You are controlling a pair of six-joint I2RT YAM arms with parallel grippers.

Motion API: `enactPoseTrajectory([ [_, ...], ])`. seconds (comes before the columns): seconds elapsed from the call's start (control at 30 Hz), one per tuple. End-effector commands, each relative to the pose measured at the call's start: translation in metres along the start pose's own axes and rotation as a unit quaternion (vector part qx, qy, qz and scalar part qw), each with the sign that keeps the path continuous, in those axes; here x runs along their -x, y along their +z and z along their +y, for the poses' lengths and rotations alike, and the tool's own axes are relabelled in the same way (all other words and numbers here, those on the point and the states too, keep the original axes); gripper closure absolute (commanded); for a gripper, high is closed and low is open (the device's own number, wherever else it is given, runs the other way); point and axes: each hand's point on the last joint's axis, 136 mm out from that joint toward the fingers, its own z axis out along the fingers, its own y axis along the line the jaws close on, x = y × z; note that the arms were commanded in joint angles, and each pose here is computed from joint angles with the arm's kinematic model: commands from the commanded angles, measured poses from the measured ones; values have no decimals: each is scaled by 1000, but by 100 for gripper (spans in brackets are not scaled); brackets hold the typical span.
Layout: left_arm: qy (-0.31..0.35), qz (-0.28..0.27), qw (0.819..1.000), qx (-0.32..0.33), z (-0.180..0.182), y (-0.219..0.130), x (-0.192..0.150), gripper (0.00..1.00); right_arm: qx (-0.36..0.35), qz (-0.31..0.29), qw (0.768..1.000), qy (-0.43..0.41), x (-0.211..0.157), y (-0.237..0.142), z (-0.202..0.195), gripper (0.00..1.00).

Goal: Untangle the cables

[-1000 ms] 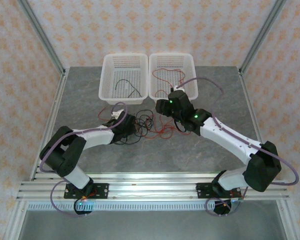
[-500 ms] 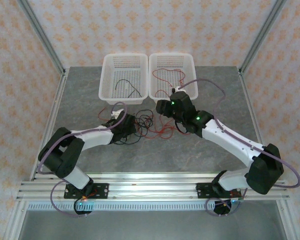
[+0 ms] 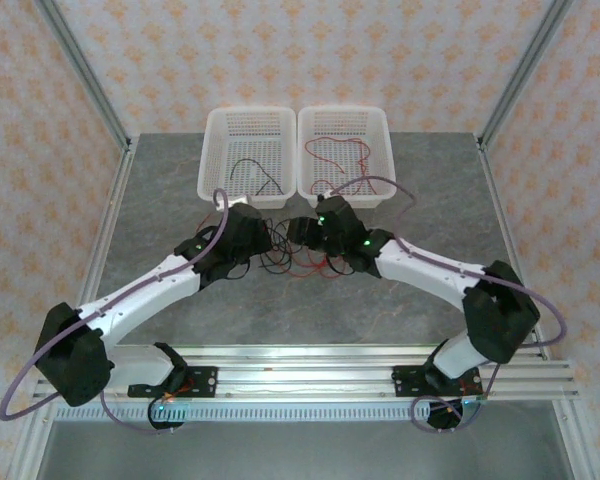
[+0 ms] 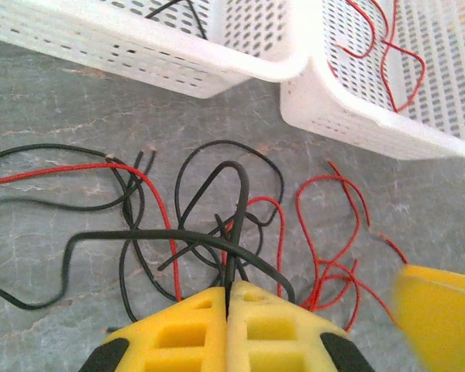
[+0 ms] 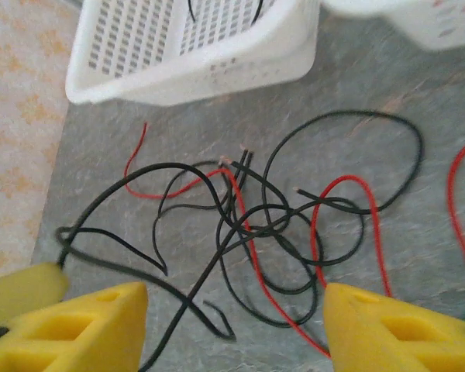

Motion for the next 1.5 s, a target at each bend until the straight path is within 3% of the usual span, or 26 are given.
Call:
enactPoseTrajectory([
  [0.0,41,8,999,28,0,-17,-3,100,56,-10,998,8,11,9,36,39],
  [0.2,42,0,999,8,-13,-31,0,100,56,3,998,5,6,33,39,40],
  [0.37,42,-11,999,-13,-22,-46,10,100,52,22,998,0,-2,51,36,48],
  [0.77,56,-24,998,-15,-27,-60,23,100,47,4,995,-87,6,21,38,49],
  [1.0,59,-42,996,-56,-50,-82,44,100,59,28,996,-66,-5,54,38,50],
  [1.07,58,-48,995,-62,-53,-90,49,100,49,32,997,-56,-8,67,32,53],
  [1.27,57,-73,993,-70,-55,-115,65,100,-10,26,999,-32,-17,88,-3,80],
  [1.47,56,-103,991,-66,-55,-139,85,100,-46,19,999,6,-22,94,-35,86],
])
